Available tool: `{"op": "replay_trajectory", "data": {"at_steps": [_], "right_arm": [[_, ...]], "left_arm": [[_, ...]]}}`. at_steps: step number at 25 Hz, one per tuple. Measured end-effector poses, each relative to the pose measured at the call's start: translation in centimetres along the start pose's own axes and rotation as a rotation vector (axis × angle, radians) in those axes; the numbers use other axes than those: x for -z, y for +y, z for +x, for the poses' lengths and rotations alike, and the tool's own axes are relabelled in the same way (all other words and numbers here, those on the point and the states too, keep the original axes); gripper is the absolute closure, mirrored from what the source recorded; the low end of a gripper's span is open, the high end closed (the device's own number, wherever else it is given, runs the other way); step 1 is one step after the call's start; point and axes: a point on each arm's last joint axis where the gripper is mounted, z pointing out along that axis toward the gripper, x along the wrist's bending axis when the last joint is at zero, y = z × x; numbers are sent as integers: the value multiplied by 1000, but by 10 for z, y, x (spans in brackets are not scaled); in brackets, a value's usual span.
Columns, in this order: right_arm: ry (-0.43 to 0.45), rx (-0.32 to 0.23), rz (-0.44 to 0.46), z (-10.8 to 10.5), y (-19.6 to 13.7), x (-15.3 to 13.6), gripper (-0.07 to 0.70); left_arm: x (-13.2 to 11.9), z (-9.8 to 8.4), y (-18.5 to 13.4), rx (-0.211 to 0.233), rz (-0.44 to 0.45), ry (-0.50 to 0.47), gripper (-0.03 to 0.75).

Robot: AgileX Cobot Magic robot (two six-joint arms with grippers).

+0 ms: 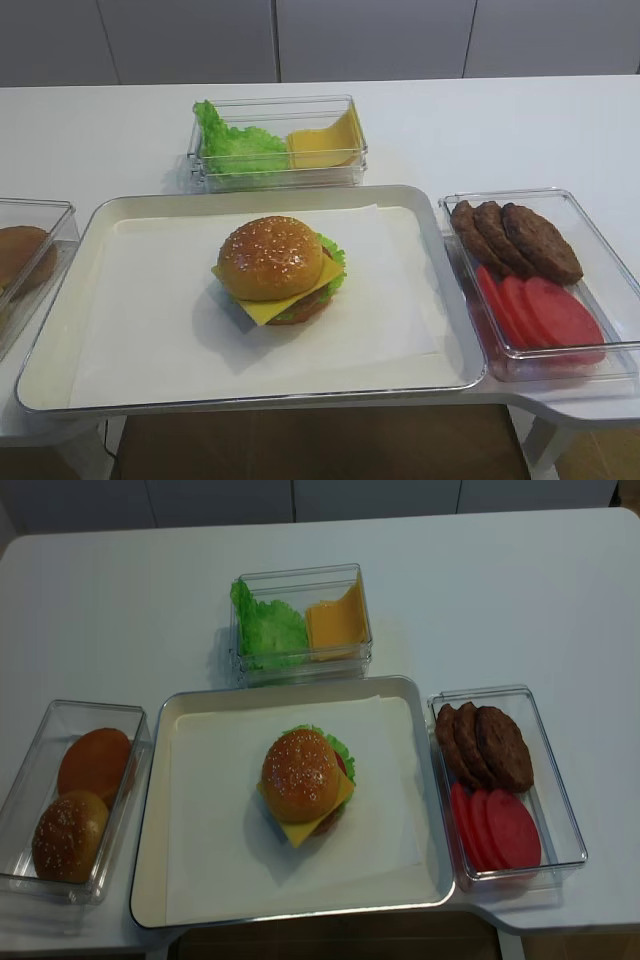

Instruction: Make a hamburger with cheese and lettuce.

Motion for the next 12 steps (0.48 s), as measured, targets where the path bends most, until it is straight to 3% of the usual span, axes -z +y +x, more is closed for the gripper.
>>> {"op": "replay_trajectory", "data": {"at_steps": [12], "right_arm": [[0,0,0,0,0,0,120]], "left_arm": [[0,0,0,0,0,0,427]]}}
